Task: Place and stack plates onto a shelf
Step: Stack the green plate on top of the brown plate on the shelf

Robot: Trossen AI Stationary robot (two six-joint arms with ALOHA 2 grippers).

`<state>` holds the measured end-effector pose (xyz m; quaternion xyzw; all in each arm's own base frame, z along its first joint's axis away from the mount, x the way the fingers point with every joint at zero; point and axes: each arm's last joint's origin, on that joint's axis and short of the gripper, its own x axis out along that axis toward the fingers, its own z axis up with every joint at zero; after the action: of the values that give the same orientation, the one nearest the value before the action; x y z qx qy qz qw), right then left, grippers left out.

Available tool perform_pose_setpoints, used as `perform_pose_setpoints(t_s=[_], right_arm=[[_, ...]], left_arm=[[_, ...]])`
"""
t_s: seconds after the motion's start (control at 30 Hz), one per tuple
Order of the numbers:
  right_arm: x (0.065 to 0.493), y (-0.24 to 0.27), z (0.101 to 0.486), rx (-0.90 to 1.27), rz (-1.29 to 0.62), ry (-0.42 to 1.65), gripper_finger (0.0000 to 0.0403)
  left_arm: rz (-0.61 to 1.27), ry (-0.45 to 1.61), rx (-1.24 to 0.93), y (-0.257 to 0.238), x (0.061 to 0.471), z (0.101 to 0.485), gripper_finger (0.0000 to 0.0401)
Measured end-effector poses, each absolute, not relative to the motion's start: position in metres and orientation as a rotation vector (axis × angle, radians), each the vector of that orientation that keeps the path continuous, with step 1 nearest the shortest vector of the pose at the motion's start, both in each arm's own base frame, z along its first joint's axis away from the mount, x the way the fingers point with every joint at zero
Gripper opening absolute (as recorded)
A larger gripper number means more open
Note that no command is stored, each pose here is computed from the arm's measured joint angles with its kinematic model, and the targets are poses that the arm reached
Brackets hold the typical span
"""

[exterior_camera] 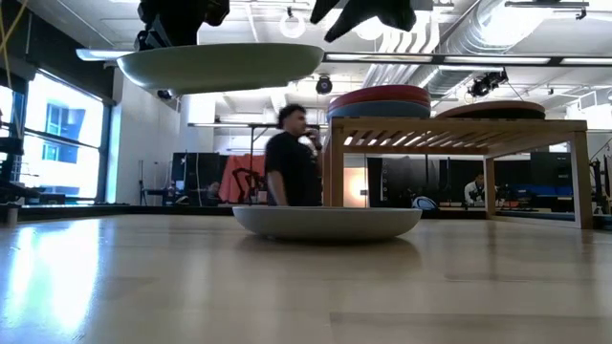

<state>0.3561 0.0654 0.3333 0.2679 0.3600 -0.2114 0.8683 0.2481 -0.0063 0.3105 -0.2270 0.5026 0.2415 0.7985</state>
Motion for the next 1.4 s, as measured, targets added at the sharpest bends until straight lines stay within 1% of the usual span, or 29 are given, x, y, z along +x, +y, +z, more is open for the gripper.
perform_pose_setpoints(t_s=[0.13, 0.4, 0.87, 0.97, 1.13, 1.17, 1.3, 1.4], right_arm=[[0.361, 0.067, 0.325, 0.560, -0.440, 0.786, 0.0114], [0.362, 0.067, 0.315, 0.574, -0.503, 0.824, 0.0114], [0.367, 0.067, 0.309, 0.591, -0.513, 0.831, 0.0111], [0.366, 0.066, 0.309, 0.612, -0.525, 0.830, 0.0090], [0.366, 0.066, 0.308, 0.620, -0.525, 0.841, 0.0018], [0.366, 0.066, 0.308, 0.621, -0.528, 0.843, 0.0011], [0.365, 0.066, 0.308, 0.649, -0.548, 0.842, 0.0014], [0.364, 0.063, 0.307, 0.652, -0.558, 0.852, 0.0004]], left_arm=[[0.519, 1.076, -0.490, -0.006, 0.248, 0.311, 0.0001], [0.518, 1.074, -0.490, -0.006, 0.248, 0.311, 0.0001], [0.501, 1.001, -0.490, -0.006, 0.255, 0.314, 0.0001], [0.503, 0.998, -0.489, -0.006, 0.255, 0.314, 0.0001], [0.501, 0.999, -0.491, -0.006, 0.255, 0.314, 0.0004], [0.500, 1.000, -0.492, -0.007, 0.255, 0.314, 0.0005], [0.498, 0.997, -0.493, -0.006, 0.255, 0.314, 0.0012], [0.495, 0.997, -0.494, -0.007, 0.255, 0.314, 0.0015]])
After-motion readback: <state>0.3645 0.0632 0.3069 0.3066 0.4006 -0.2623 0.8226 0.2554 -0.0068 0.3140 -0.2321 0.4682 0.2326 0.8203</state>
